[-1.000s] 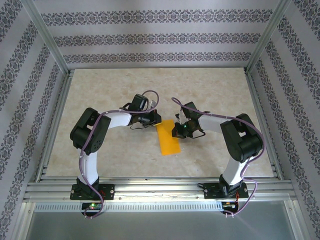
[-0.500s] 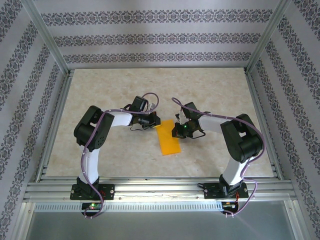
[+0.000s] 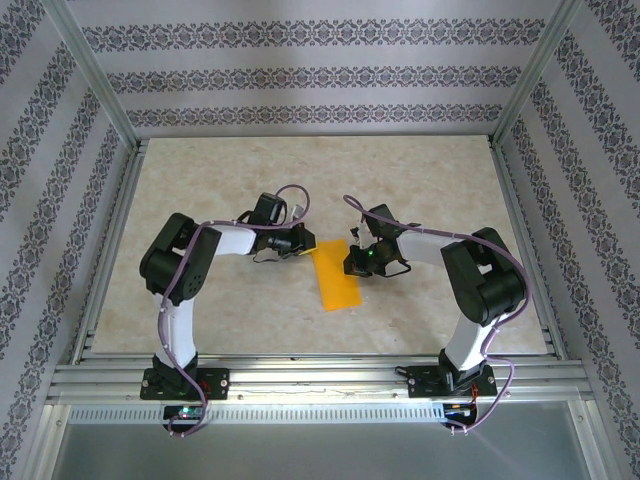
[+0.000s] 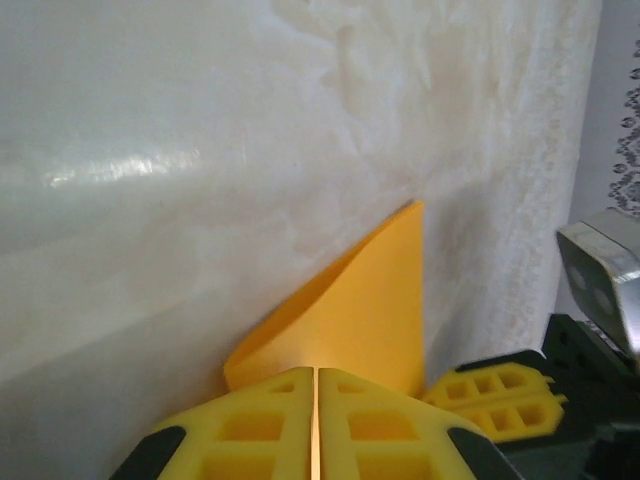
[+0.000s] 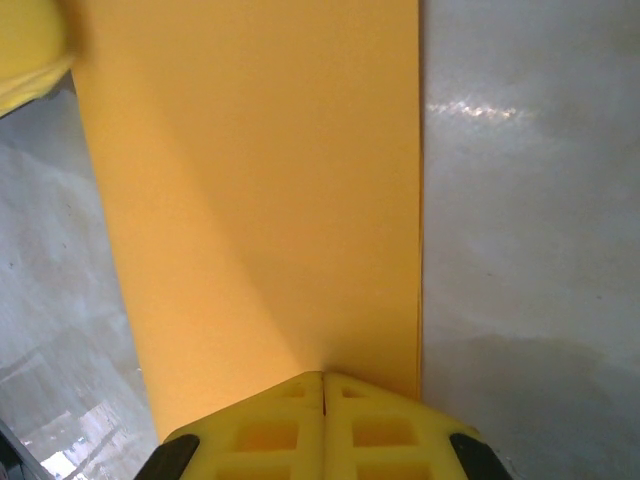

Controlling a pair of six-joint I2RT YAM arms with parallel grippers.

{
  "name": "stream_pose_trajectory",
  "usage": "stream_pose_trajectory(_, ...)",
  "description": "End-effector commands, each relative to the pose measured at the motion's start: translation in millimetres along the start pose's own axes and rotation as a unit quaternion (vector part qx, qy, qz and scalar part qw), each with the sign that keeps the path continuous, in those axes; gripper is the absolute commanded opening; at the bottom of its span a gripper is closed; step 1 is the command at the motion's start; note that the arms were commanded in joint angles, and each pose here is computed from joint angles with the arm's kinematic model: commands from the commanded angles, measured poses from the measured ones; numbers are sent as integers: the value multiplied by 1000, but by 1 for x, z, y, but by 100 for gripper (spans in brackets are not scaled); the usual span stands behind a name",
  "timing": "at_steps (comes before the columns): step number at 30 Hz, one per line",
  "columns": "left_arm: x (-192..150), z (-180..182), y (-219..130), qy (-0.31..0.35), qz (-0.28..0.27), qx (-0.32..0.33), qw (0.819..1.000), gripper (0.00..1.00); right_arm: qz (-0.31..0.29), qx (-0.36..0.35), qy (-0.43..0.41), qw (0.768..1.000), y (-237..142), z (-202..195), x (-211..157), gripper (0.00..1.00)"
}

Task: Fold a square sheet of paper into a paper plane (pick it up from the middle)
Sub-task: First fold the square sheet of paper in half at the center of the table.

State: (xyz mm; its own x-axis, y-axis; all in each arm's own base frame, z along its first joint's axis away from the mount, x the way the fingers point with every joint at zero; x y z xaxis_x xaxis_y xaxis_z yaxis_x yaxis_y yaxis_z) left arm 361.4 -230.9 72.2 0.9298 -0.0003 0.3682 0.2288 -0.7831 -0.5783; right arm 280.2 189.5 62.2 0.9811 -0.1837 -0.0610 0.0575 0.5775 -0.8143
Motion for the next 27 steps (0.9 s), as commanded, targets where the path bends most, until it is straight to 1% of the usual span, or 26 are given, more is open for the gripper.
stream_pose_trajectory(1, 12, -24, -18, 26, -45, -45, 998, 10, 26, -68, 35, 997, 6, -31, -18, 0)
stream_pose_trajectory(7, -5, -38, -13, 32, -23, -70, 997, 10, 26, -70, 35, 997, 5, -31, -18, 0)
stream_pose_trajectory(14, -19, -34, 11, 32, 20, -67, 997, 10, 25, -71, 35, 997, 4, -31, -18, 0)
stream_pose_trajectory(17, -22, -25, 17, 29, 29, -47, 998, 10, 26, -72, 35, 996, 4, -32, -19, 0)
stream_pose_trajectory(21, -25, 1, 22, 13, 32, 12, 999, 8, 28, -73, 35, 996, 5, -33, -20, 0)
stream_pose_trajectory(24, -22, 15, 20, -27, 20, 39, 999, 7, 29, -73, 36, 996, 5, -35, -20, 0)
stream_pose_trajectory(27, -15, 19, 14, -50, -3, 39, 998, 7, 29, -74, 37, 996, 5, -36, -21, 0)
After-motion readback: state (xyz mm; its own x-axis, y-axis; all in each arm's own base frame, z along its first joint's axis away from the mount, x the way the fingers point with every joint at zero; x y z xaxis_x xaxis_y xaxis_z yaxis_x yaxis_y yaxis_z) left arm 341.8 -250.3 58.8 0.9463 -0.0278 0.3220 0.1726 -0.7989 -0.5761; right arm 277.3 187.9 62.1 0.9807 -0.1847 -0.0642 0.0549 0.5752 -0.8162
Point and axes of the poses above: each hand's point on the last joint's axis, 136 mm out from that joint toward the fingers, its own y axis out along the fingers, its own z axis along the line the jaws close on, x = y × z, the point moved 6 cm from there along -y, back along the fingers, and after that the axes turned 15 degrees about y, right-handed, at the moved point
